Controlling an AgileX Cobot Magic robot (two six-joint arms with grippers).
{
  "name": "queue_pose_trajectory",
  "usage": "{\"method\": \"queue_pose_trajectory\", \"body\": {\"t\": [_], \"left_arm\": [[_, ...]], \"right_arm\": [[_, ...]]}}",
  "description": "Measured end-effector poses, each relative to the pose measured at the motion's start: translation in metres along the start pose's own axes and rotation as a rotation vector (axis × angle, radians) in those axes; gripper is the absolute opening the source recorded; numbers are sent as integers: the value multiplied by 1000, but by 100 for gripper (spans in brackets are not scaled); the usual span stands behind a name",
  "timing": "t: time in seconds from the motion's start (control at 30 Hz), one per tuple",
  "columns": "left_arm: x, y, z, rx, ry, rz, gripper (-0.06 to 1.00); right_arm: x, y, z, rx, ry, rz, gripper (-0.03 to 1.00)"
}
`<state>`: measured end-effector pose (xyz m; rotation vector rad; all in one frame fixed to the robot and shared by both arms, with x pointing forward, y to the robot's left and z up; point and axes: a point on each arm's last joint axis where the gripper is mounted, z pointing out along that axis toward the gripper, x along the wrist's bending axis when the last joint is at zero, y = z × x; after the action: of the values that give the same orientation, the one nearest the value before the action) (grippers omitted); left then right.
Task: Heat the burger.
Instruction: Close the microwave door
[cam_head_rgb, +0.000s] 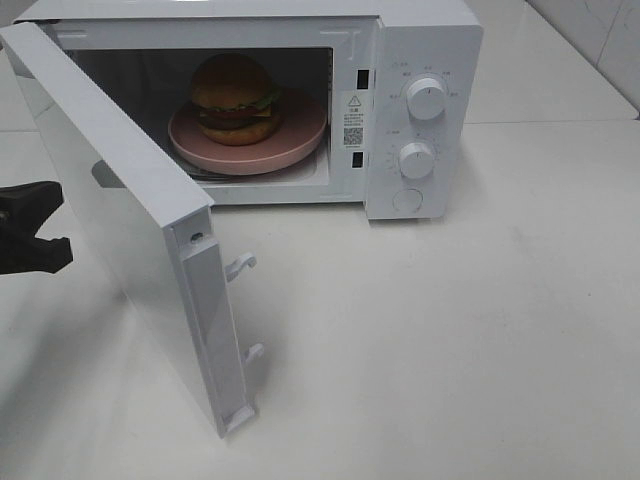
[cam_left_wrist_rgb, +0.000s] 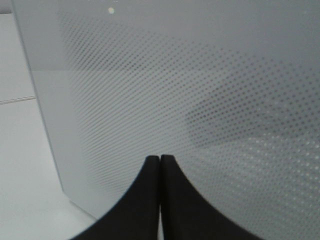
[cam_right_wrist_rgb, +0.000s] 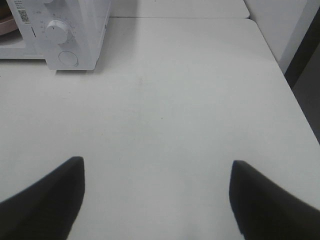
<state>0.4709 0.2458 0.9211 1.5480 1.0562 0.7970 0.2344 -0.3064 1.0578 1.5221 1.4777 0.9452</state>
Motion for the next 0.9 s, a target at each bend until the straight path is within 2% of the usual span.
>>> {"method": "queue_pose_trajectory", "body": {"t": [0.13,0.63,0.9], "left_arm": [[-5,6,6,-26,-22,9,0],[-6,17,22,-18,-30,28,0],[-24,10,37,15,-93,30,0]], "right_arm": [[0,0,0,0,0,0,76],[0,0,0,0,0,0,76],[0,0,0,0,0,0,76]]}}
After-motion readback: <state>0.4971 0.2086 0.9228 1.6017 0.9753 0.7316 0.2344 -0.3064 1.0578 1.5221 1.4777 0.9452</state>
